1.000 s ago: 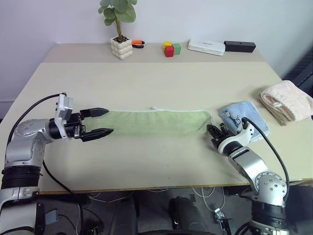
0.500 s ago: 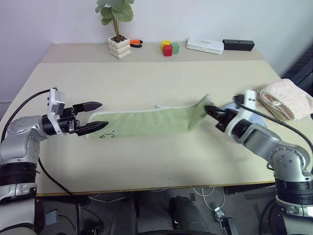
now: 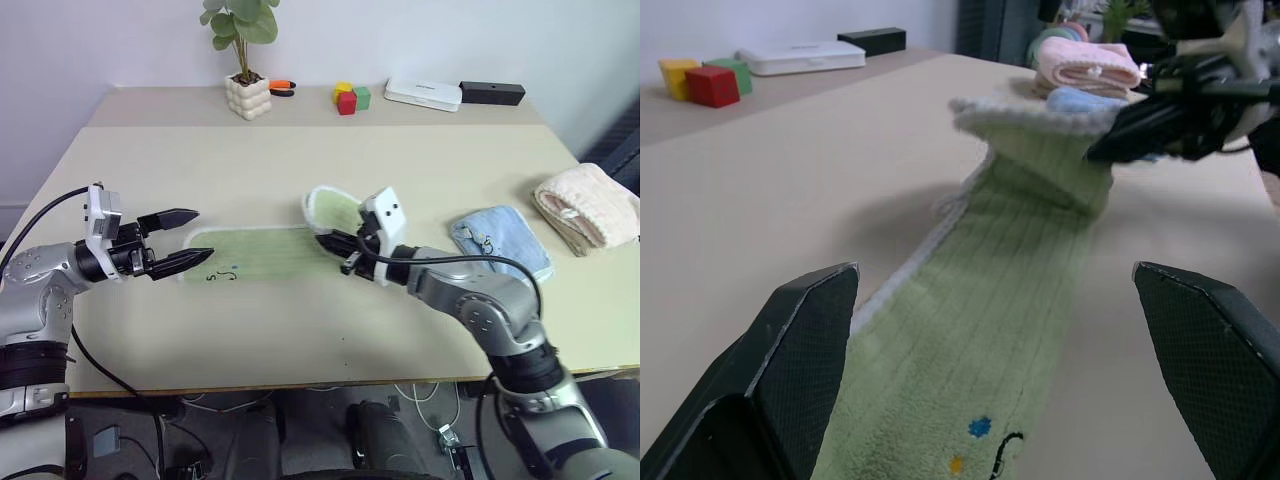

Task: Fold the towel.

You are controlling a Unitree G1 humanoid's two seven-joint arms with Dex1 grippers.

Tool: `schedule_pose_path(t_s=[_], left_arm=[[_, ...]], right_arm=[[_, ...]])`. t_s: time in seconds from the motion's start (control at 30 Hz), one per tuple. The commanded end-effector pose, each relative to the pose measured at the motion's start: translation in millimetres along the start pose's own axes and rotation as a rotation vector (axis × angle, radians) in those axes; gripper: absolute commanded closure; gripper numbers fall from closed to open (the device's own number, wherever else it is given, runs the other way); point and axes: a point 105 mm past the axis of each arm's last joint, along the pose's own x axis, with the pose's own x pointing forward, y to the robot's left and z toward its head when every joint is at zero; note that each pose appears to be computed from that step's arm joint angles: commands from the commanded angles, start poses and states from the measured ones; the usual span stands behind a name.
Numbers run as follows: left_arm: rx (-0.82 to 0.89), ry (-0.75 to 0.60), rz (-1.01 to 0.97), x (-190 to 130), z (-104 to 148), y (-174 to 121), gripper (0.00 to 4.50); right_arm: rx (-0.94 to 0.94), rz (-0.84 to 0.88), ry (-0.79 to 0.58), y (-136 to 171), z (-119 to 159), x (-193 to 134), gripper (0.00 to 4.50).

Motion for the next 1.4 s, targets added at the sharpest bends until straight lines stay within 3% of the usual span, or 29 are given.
schedule_pose_path(t_s=[0.03, 0.43, 0.83, 0.97, 1.13, 1.23, 1.4], left_arm=[[0.051, -0.025, 0.014, -5, 13, -3, 0.00], [0.043, -0.021, 0.035, -9, 13, -7, 0.00], [0.047, -0.022, 0.032, -6, 18, -9, 0.00], [0.048, -0.022, 0.032, -3, 18, -9, 0.00], [0.050, -0.024, 0.025, 0, 21, -10, 0.00], [0.049, -0.021, 0.023, 1, 21, -11, 0.00], [0.048, -0.023, 0.018, 3, 22, -11, 0.00]], right_arm=[[-0.017, 0.052, -0.009, 13, 3, 11, 4.45], [-0.042, 0.129, 0.103, 22, -28, 33, 4.45], [-0.024, 0.074, 0.066, 10, -20, 44, 4.45], [-0.085, 0.048, 0.099, 8, -28, 49, 4.45], [-0.070, 0.093, 0.072, 20, -27, 53, 4.45], [-0.098, 0.048, 0.032, 13, -19, 52, 3.70], [-0.072, 0.087, -0.045, 18, 0, 47, 1.37]])
